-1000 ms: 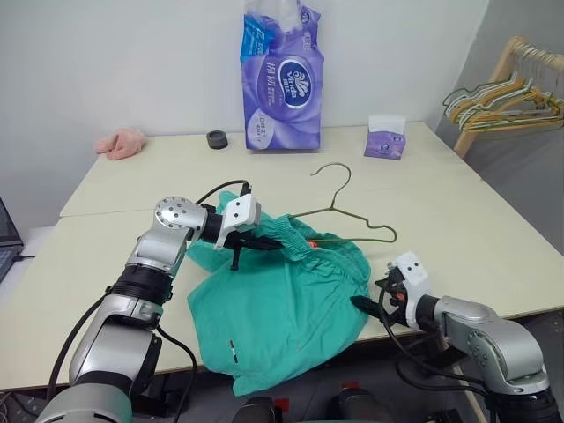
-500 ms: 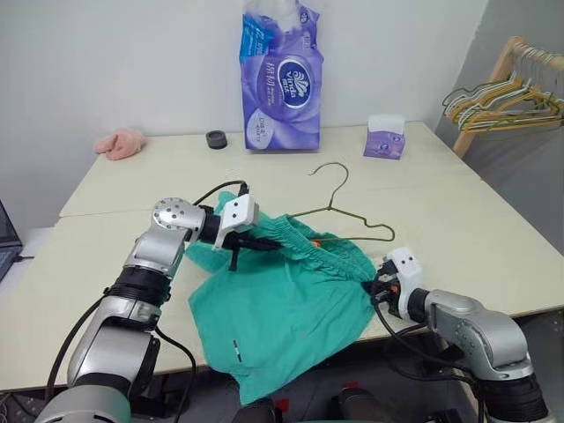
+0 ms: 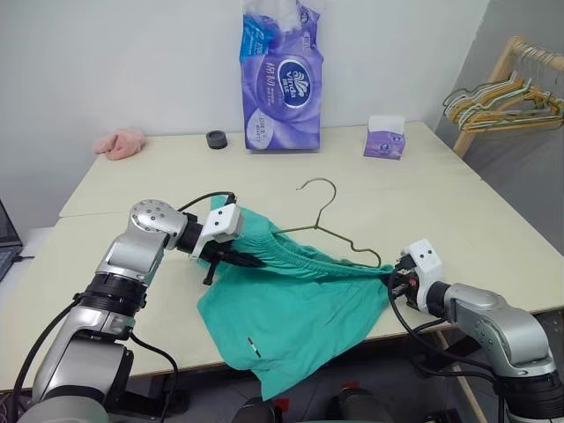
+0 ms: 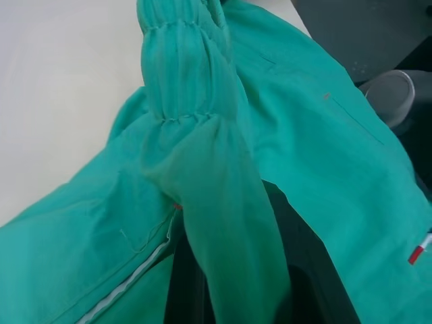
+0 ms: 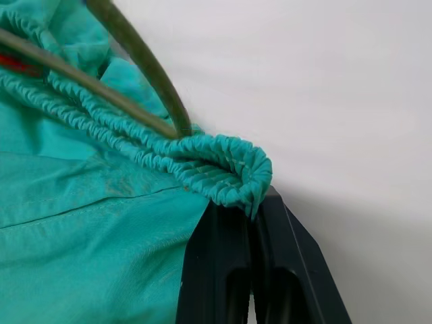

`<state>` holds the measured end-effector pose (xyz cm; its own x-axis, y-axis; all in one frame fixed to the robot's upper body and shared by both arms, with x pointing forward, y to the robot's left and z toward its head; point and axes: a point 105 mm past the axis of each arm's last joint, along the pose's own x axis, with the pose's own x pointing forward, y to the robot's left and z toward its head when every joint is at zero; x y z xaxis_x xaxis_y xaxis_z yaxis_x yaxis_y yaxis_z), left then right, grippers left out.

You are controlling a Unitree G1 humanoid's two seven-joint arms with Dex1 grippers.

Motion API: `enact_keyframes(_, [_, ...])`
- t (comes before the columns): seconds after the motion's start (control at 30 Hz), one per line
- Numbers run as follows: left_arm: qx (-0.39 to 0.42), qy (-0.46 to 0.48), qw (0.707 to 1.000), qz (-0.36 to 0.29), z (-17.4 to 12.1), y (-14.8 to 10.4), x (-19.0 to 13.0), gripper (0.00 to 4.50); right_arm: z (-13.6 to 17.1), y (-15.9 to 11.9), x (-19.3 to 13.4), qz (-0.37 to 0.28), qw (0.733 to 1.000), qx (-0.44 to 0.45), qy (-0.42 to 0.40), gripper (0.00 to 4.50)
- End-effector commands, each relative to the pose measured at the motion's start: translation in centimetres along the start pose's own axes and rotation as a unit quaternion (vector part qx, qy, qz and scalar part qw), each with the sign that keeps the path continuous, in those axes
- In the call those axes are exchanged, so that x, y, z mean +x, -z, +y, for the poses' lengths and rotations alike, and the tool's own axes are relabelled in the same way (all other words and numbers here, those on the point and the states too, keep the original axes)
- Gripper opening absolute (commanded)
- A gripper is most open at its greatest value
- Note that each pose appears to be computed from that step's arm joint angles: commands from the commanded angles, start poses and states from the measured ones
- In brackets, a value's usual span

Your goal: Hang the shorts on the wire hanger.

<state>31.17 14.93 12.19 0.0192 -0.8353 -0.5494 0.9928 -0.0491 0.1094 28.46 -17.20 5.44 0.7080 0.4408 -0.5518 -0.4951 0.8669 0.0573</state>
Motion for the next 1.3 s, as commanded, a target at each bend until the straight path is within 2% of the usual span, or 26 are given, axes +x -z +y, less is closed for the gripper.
enact_keyframes(0.03, [0.02, -0.007, 1.0, 0.012, 0.1, -0.5, -0.8, 0.01, -1.4, -1.0, -1.0, -0.017, 0.999, -0.007, 0.03, 0.0])
enact_keyframes(0.27, [0.005, -0.056, 0.995, -0.086, 1.8, -3.8, -0.6, 0.01, -1.6, -0.4, -1.0, -0.007, 0.999, 0.007, 0.031, 0.0])
enact_keyframes(0.33, [0.003, -0.059, 0.994, -0.093, 1.9, -4.2, -0.7, 0.01, -1.6, -0.3, -1.0, -0.005, 0.999, 0.013, 0.03, 0.0])
enact_keyframes(0.77, [0.013, -0.003, 0.999, -0.045, 0.0, -3.2, -0.8, 0.01, -1.7, -0.4, -1.0, -0.008, 0.999, 0.027, 0.03, 0.0])
enact_keyframes(1.3, [0.047, -0.027, 0.998, -0.022, 1.2, -2.0, 0.2, 0.01, -0.7, -1.3, -1.9, -0.012, 1.0, 0.009, 0.014, 0.0])
